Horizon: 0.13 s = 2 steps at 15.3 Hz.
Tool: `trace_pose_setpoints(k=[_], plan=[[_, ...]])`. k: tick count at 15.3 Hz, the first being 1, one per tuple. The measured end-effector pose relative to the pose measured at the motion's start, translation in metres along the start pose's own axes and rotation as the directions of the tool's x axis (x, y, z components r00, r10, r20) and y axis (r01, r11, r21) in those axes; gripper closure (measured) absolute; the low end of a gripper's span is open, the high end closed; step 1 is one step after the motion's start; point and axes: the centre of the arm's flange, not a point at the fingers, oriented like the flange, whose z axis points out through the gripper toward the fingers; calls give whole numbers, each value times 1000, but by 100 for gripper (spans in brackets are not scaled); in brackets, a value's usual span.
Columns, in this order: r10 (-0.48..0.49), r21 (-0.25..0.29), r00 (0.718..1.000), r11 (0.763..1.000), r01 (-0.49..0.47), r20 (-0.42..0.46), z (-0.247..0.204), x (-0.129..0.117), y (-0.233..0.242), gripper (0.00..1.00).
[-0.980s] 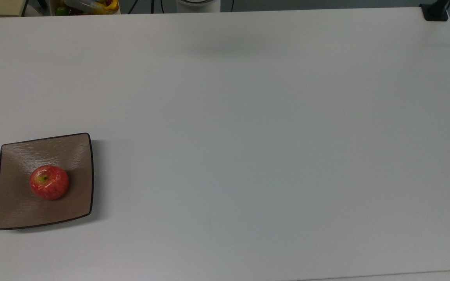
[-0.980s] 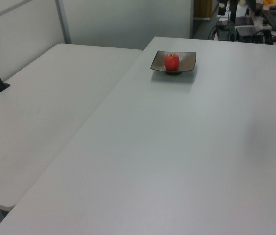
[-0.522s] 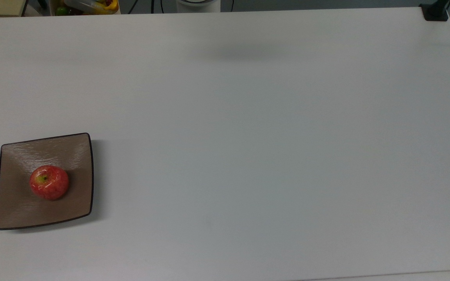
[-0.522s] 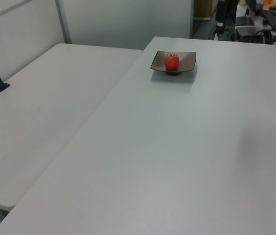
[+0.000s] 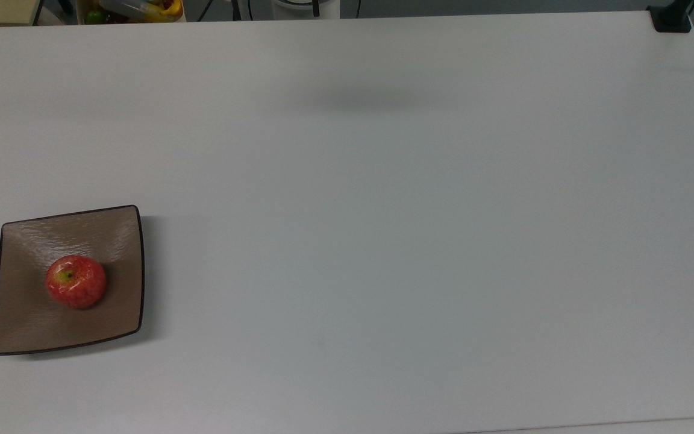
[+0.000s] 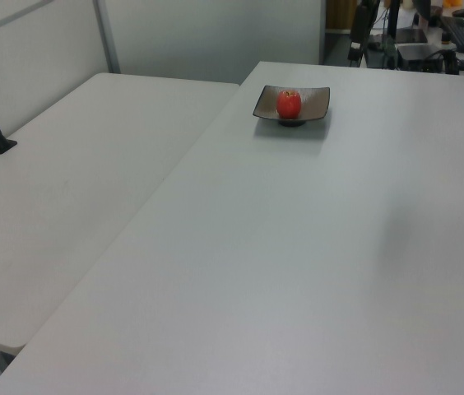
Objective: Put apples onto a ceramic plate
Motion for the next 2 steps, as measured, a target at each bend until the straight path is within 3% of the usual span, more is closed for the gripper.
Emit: trace_pose_setpoints(k=[2], plan=[[-2,0,1000,1000,2,1,1,0,0,0]])
